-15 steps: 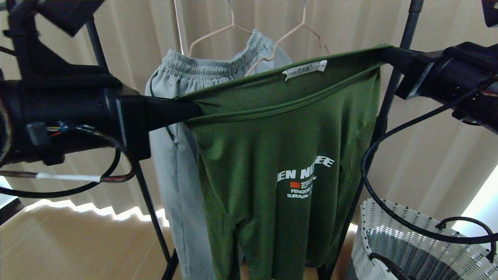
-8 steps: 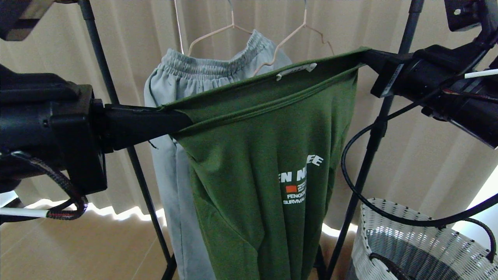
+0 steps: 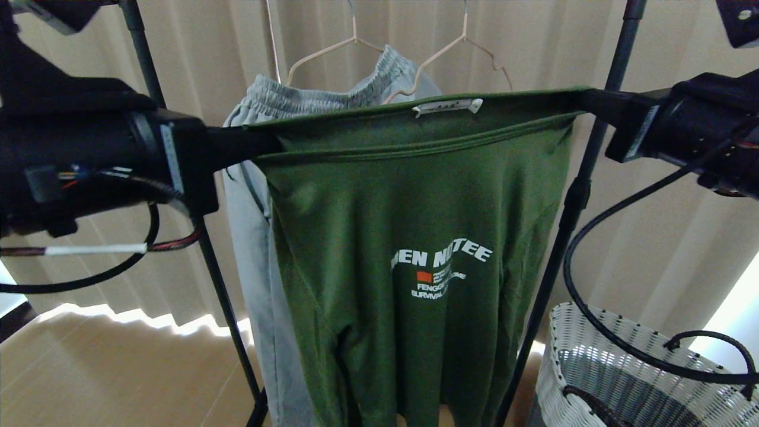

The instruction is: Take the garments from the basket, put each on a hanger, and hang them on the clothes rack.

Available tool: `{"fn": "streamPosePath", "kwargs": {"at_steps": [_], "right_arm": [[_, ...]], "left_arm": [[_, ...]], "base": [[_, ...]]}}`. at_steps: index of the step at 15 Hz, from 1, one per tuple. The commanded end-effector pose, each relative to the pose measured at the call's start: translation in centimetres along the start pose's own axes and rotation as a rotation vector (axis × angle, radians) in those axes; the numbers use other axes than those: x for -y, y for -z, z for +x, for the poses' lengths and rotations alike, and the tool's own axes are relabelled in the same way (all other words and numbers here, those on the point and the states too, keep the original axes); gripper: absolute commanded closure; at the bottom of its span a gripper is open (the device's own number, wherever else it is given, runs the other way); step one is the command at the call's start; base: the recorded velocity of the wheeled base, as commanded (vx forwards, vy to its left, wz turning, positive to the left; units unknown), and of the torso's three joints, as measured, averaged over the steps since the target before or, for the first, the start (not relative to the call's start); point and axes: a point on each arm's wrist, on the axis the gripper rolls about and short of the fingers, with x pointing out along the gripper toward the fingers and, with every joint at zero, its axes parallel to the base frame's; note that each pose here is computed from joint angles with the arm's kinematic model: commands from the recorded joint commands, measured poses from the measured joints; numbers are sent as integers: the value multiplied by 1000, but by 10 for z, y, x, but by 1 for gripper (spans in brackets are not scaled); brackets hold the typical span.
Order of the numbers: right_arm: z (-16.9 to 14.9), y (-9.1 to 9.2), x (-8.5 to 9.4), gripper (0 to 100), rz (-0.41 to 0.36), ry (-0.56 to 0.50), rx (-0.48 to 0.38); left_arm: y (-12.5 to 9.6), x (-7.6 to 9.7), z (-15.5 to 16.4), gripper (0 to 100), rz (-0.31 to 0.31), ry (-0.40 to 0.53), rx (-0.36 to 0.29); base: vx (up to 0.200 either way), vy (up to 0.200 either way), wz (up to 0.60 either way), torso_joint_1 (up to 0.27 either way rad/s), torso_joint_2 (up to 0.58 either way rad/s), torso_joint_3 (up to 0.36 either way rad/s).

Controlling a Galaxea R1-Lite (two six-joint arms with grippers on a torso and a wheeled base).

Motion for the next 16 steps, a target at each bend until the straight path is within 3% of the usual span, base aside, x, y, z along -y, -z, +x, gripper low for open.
{"fn": "streamPosePath", "kwargs": {"at_steps": [1, 3, 7, 10, 12, 16], "right_arm": [[-46, -19, 2, 100, -2, -2, -3], [-64, -15, 2, 100, -5, -14, -66], [-64, -10, 2, 100, -6, -19, -89], [-64, -12, 2, 100, -4, -21, -80], [-63, -14, 2, 100, -3, -21, -74], [-64, -15, 2, 100, -3, -34, -69]], "left_arm": [[-5, 1, 36, 100, -1, -39, 21], [-9, 0, 48, 100, -4, -70, 60], [-4, 2, 53, 100, -3, -97, 45], [-8, 3, 51, 100, -4, -91, 60], [-18, 3, 48, 100, -8, -88, 108], [-12, 10, 49, 100, -3, -66, 89]], "base": [[0, 0, 0, 0, 0, 0], [0, 0, 0, 0, 0, 0], [0, 0, 0, 0, 0, 0], [0, 0, 0, 0, 0, 0], [0, 0, 0, 0, 0, 0], [0, 0, 0, 0, 0, 0]]}}
